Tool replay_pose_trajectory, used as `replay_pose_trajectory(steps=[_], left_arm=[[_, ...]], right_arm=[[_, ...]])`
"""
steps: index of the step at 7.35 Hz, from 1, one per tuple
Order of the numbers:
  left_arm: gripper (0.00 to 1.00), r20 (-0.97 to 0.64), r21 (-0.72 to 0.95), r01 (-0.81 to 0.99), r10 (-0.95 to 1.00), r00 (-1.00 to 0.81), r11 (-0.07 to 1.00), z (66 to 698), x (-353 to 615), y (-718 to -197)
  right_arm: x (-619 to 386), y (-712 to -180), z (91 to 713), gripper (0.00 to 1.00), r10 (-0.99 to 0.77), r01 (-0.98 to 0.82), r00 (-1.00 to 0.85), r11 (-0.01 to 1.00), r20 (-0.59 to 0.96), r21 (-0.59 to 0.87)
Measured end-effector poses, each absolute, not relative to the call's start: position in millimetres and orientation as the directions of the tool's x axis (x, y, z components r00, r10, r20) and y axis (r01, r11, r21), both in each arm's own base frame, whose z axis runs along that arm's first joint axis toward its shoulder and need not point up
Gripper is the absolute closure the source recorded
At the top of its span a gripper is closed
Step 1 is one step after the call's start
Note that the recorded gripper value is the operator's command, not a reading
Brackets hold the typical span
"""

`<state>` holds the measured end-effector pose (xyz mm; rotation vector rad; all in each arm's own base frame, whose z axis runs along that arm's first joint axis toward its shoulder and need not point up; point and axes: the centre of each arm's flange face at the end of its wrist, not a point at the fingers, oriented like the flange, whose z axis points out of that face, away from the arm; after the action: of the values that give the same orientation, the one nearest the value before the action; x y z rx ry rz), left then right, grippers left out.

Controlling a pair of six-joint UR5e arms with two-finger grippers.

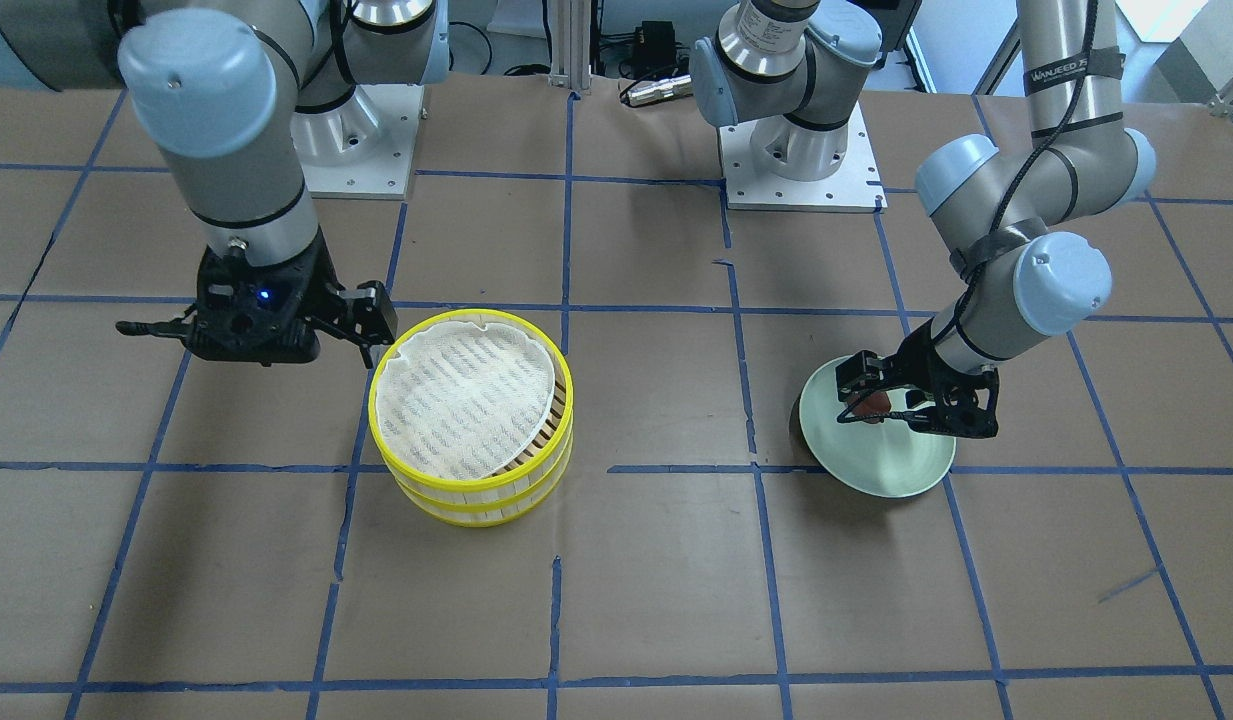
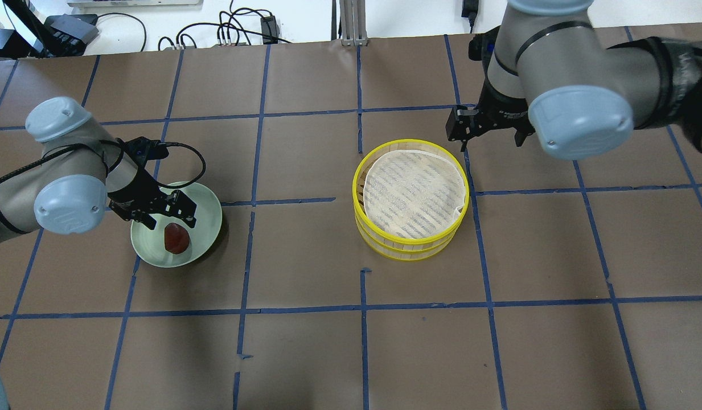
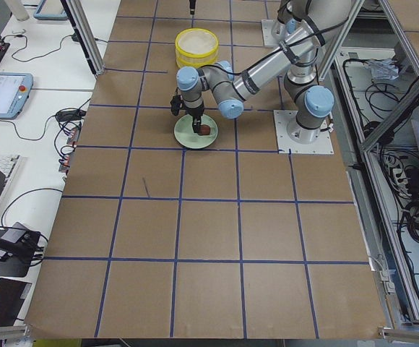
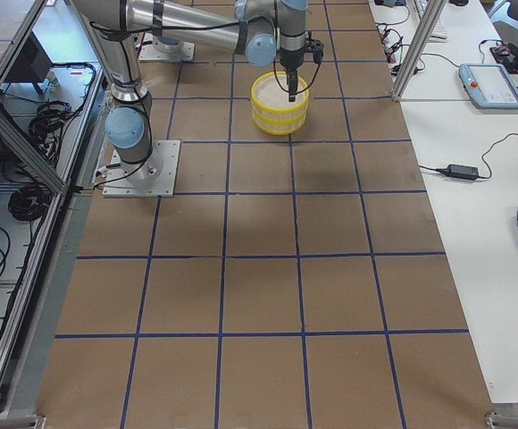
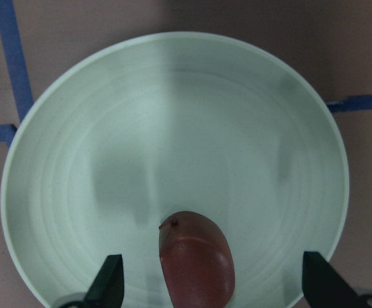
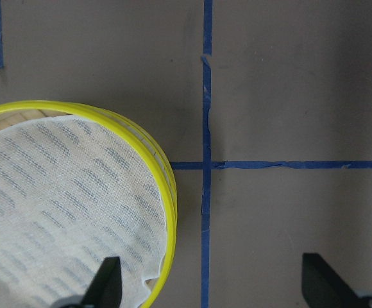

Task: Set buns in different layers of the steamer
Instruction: 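Release the steamer rim and raise the right gripper, then carry the brown bun with the left gripper over the top steamer tier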

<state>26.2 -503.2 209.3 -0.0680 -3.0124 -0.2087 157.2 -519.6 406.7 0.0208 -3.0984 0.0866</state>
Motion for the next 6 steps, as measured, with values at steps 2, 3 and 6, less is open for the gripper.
replay_pose_trajectory(steps=[2, 3, 6], left_arm=[[0.23, 0.138, 0.168, 0.048, 0.025, -0.99, 0.985, 193, 25, -497], [0.43, 0.145, 0.184, 0.048, 0.022, -0.989, 0.982, 185, 25, -497], [0.98, 0.136, 0.188, 0.054, 0.029, -0.99, 0.981, 183, 29, -499]], right_arm=[[152, -504, 459, 0.0, -0.019, -0.019, -1.0, 1.0, 0.002, -0.02], [149, -497, 477, 0.0, -0.048, -0.048, -0.999, 0.999, 0.013, 0.011], [146, -490, 487, 0.0, -0.067, -0.066, -0.997, 0.997, 0.032, 0.042]])
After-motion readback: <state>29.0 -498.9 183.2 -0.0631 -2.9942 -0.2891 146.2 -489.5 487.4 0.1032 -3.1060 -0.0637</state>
